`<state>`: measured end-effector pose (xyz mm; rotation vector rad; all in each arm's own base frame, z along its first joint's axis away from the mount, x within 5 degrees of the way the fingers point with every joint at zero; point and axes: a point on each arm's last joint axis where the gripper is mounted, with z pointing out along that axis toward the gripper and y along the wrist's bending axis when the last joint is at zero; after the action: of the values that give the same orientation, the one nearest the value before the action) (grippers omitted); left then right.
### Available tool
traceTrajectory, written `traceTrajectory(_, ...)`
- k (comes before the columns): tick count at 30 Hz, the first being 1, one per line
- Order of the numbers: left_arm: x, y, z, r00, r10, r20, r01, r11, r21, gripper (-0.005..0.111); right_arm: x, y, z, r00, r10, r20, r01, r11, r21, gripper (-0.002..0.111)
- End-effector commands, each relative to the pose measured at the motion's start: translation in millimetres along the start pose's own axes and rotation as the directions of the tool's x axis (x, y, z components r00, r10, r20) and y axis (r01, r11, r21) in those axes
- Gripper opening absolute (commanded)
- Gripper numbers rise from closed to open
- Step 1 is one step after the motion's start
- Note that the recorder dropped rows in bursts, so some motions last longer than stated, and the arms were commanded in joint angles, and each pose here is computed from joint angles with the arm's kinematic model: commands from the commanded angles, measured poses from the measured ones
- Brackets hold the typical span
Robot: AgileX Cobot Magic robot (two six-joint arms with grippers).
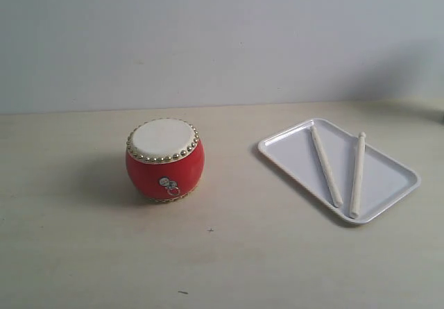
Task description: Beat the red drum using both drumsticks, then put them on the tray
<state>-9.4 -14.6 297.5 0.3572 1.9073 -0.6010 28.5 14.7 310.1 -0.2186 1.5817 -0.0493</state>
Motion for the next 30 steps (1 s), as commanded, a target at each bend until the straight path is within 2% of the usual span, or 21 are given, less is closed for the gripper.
traceTrajectory(1, -1, -1.0, 0, 1.0, -0.011, -0.001, 0.011, 1.0, 0.006, 0.0, 25, -6, 10, 0.996, 0.044, 0.083, -0.054, 0.991, 0.123, 0.0)
traceTrajectory(3, -1, -1.0, 0, 1.0, -0.011, -0.001, 0.011, 1.0, 0.006, 0.0, 55, -9, 19, 0.988, 0.107, 0.114, -0.127, 0.973, 0.191, 0.0)
traceTrajectory(9, -1, -1.0, 0, 1.0, -0.011, -0.002, 0.011, 1.0, 0.005, 0.0, 87, -9, 25, 0.983, 0.151, 0.109, -0.173, 0.954, 0.244, 0.0)
traceTrajectory(15, -1, -1.0, 0, 1.0, -0.011, -0.002, 0.011, 1.0, 0.005, 0.0, 103, -7, 28, 0.985, 0.165, 0.059, -0.175, 0.955, 0.241, 0.0)
traceTrajectory(19, -1, -1.0, 0, 1.0, -0.011, -0.002, 0.011, 1.0, 0.005, 0.0, 103, -7, 28, 0.98, 0.189, 0.068, -0.2, 0.95, 0.241, 0.0)
traceTrajectory(23, -1, -1.0, 0, 1.0, -0.011, -0.002, 0.011, 1.0, 0.005, 0.0, 105, -7, 28, 0.989, 0.14, 0.045, -0.147, 0.957, 0.249, 0.0)
traceTrajectory(30, -1, -1.0, 0, 1.0, -0.011, -0.002, 0.011, 1.0, 0.005, 0.0, 106, -8, 27, 0.983, 0.181, 0.041, -0.186, 0.948, 0.259, 0.0)
